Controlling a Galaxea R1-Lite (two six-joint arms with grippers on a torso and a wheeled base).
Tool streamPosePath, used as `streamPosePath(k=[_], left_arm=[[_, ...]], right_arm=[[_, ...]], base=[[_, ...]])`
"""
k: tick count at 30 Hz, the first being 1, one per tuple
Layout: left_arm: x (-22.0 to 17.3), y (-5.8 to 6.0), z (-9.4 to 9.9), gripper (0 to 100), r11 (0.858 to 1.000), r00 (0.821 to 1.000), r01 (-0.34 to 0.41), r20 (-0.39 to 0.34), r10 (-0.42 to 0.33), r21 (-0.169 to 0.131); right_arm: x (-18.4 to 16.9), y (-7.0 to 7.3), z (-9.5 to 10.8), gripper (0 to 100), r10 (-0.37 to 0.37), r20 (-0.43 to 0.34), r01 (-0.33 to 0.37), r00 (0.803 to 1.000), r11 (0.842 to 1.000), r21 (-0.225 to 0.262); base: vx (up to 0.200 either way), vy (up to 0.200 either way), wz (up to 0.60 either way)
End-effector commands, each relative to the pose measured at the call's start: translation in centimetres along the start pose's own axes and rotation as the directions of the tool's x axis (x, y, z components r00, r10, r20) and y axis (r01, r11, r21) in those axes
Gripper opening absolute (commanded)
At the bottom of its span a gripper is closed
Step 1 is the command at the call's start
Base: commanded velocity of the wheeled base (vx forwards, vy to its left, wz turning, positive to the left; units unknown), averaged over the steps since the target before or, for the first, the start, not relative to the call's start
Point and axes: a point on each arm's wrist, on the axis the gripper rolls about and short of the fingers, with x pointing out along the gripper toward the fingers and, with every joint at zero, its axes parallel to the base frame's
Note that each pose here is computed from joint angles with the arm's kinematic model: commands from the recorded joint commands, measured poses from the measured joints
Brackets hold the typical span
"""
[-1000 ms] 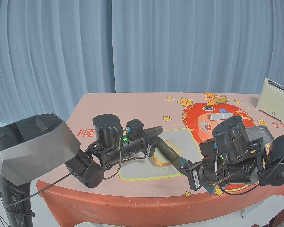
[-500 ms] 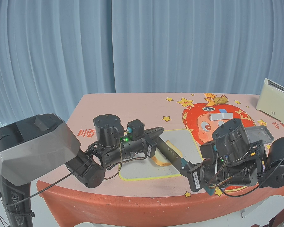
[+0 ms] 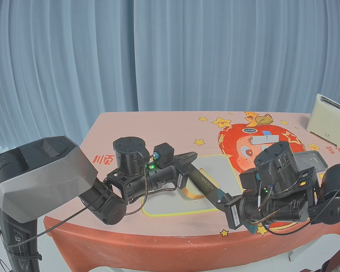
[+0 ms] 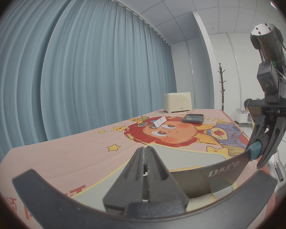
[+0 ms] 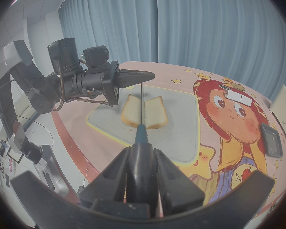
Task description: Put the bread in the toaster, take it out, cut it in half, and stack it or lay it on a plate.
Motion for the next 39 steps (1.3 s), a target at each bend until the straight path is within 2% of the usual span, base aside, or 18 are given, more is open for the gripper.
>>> streamPosePath(k=[1,8,10,11,14,17,21,22,24,27,31,34,39], left_arm=[[0.0,0.0,-0.7,0,1.0,1.0,-0.003,-0.021,0.002,-0.007],[0.0,0.2,0.2,0,1.0,1.0,-0.007,0.008,0.007,0.002],[0.0,0.3,0.8,0,1.0,1.0,-0.011,0.024,0.011,0.006],[-0.3,0.2,2.0,0,1.0,0.999,-0.013,0.051,0.012,0.013],[-0.5,0.1,2.8,0,1.0,0.998,-0.011,0.063,0.01,0.015],[-0.7,0.2,2.5,0,1.0,0.998,-0.013,0.056,0.013,0.013],[-0.8,0.2,1.2,0,1.0,1.0,-0.014,0.021,0.013,0.003],[-0.9,0.1,0.3,0,1.0,1.0,-0.012,-0.004,0.012,-0.004],[-0.8,0.0,0.1,0,1.0,1.0,-0.011,-0.003,0.011,-0.003],[-0.7,0.1,0.5,0,1.0,1.0,-0.013,0.016,0.013,0.001],[-0.7,-0.1,1.3,0,1.0,0.999,-0.008,0.036,0.007,0.008],[-0.9,0.0,3.2,0,1.0,0.996,-0.011,0.084,0.009,0.022],[-1.2,-0.1,3.3,0,1.0,0.998,-0.009,0.062,0.009,0.014]], right_arm=[[-0.1,0.0,0.3,0,0.003,0.015,-0.003,1.0,1.0,0.005],[0.3,0.0,-0.1,0,-0.004,-0.011,0.004,1.0,1.0,-0.003],[0.4,0.0,-0.2,0,-0.006,-0.017,0.006,1.0,1.0,-0.004],[0.6,0.0,-0.4,0,-0.008,-0.025,0.008,1.0,1.0,-0.006],[0.5,0.0,-0.1,0,-0.004,-0.01,0.004,1.0,1.0,0.0],[0.2,0.0,0.4,0,0.0,0.015,0.0,1.0,1.0,0.008],[-0.6,-0.1,1.1,0,0.009,0.05,-0.01,0.999,1.0,0.016],[-0.5,-0.1,1.0,0,0.007,0.043,-0.008,0.999,1.0,0.015],[-0.3,-0.1,0.8,0,0.005,0.035,-0.006,0.999,1.0,0.013],[0.8,0.0,0.2,0,-0.009,-0.008,0.009,1.0,1.0,0.005],[1.0,0.0,0.0,0,-0.013,-0.016,0.013,1.0,1.0,0.001],[1.0,0.0,0.0,0,-0.013,-0.017,0.013,1.0,1.0,0.001],[0.7,0.0,0.4,0,-0.008,0.003,0.008,1.0,1.0,0.003]], base=[[0.0,0.0,0.0],[0.0,0.0,0.0],[0.0,0.0,0.0],[0.0,0.0,0.0],[0.0,0.0,0.0],[0.0,0.0,0.0],[0.0,0.0,0.0],[0.0,0.0,0.0],[0.0,0.0,0.0],[0.0,0.0,0.0],[0.0,0.0,0.0],[0.0,0.0,0.0],[0.0,0.0,0.0]])
